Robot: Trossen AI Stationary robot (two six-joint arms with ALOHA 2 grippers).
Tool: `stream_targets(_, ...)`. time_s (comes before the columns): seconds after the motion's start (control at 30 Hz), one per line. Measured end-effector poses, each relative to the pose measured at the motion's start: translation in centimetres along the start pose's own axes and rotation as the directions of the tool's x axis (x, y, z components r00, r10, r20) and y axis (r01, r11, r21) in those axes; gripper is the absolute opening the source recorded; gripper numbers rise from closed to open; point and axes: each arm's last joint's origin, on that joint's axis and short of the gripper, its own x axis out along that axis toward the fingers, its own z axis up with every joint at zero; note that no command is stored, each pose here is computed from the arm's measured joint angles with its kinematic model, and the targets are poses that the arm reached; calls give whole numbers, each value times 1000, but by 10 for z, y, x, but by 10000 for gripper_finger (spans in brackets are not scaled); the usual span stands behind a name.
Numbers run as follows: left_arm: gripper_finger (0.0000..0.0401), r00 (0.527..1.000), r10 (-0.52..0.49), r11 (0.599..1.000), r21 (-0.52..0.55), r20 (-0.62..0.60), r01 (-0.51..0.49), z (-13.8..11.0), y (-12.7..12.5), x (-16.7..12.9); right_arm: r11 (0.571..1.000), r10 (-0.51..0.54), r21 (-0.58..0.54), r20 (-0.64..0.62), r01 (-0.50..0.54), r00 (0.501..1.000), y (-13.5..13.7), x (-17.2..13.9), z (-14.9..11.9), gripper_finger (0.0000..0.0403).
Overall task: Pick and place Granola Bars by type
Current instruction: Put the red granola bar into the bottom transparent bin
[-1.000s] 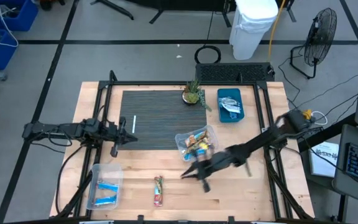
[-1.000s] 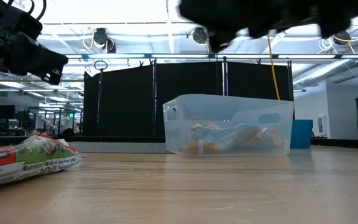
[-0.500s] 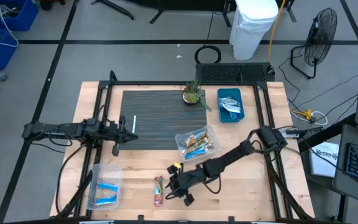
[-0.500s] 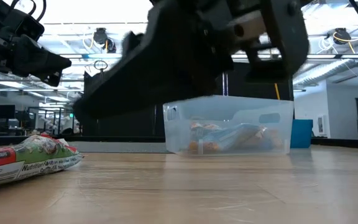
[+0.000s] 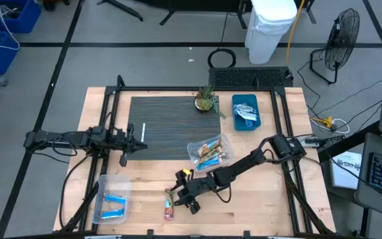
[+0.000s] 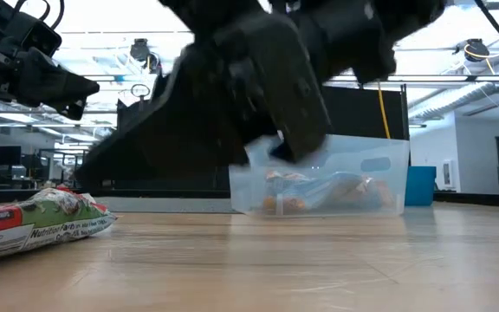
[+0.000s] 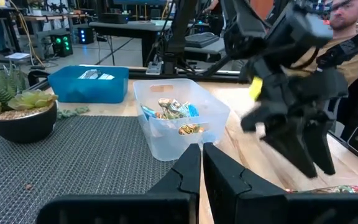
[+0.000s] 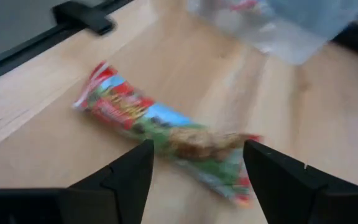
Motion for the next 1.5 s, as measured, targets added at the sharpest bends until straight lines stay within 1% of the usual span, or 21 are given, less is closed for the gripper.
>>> stream_targets(0.07,26,1000,0,1000,0,0,0,0,0,0,999,34,13,0,-34,999,0,5,-8,241)
stream_targets(0.13,26,1000,0,1000,0,1,0,0,0,0,998,44,39,9,-45,999,-1,9,-11,242)
stream_targets(0.37,26,1000,0,1000,0,1,0,0,0,0,997,26,72,66,-30,998,-9,13,-13,236)
stream_targets(0.57,26,1000,0,1000,1,0,0,0,0,0,988,76,129,77,-86,994,-15,25,-22,233)
stream_targets(0.7,26,1000,-1,1000,1,4,1,0,0,0,987,82,132,83,-93,993,-14,38,-24,232)
stream_targets(0.83,26,1000,-1,1000,1,4,1,0,0,0,983,120,127,92,-131,989,-13,45,-27,222)
stream_targets(0.93,26,1000,0,1000,1,4,0,0,0,0,983,122,128,89,-133,989,-13,45,-27,203)
stream_targets(1.03,26,1000,-1,1000,1,5,1,0,0,0,984,122,121,91,-132,988,-13,45,-27,167)
stream_targets(1.3,26,1000,-1,1000,1,5,1,0,0,0,989,114,78,116,-123,987,-15,45,-26,23)
stream_targets(1.43,26,1000,-1,1000,1,5,1,0,0,0,991,109,64,145,-119,983,-15,45,-24,18)
stream_targets(1.5,26,1000,-1,1000,1,5,1,0,0,0,989,127,54,174,-138,977,-16,44,-22,17)
